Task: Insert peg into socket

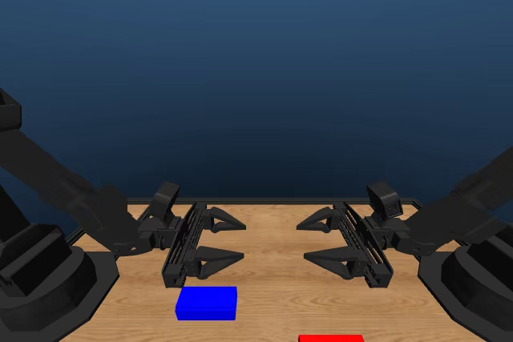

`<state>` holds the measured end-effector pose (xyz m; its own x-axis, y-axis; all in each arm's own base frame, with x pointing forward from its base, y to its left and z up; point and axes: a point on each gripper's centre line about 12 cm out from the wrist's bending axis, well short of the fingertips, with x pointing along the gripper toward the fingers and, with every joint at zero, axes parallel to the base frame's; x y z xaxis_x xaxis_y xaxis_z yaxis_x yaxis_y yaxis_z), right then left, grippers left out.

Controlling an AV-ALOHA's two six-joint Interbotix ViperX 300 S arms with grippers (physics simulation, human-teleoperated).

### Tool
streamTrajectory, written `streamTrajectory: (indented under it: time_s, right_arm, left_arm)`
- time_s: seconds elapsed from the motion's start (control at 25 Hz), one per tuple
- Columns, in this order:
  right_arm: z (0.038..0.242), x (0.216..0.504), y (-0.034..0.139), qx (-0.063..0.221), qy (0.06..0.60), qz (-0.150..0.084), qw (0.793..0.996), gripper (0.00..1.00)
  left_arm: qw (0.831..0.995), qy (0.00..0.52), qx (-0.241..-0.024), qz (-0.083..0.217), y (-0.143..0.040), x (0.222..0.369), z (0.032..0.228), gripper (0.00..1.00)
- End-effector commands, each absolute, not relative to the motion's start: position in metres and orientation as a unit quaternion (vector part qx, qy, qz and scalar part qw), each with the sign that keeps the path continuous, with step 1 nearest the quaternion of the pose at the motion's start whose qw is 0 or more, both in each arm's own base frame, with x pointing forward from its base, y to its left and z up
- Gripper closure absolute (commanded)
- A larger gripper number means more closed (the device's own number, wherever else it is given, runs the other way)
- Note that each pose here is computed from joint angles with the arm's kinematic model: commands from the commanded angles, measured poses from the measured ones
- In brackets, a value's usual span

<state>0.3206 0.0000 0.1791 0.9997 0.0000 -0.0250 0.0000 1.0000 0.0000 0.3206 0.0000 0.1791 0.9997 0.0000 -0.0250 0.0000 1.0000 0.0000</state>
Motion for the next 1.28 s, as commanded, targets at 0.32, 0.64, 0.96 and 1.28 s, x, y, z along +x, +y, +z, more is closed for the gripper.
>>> streamTrajectory:
  time_s: [0.32,0.64,0.96,1.28]
  right_arm:
    - [0.18,0.334,0.008,0.072,0.027,-0.01,0.997,0.0]
    - [0.172,0.335,0.025,0.089,0.048,0.006,0.995,0.0]
    - [0.168,0.341,0.036,0.093,0.056,0.02,0.994,0.0]
    - [0.165,0.334,0.049,0.093,0.063,0.032,0.993,0.0]
  left_arm:
    - [0.993,-0.079,-0.079,0.034,0.009,0.306,0.179,0.0]
    - [0.979,0.133,-0.127,0.088,0.005,0.29,0.123,0.0]
    - [0.964,0.226,-0.13,0.053,-0.015,0.282,0.119,0.0]
    - [0.926,0.348,-0.135,0.06,-0.02,0.27,0.075,0.0]
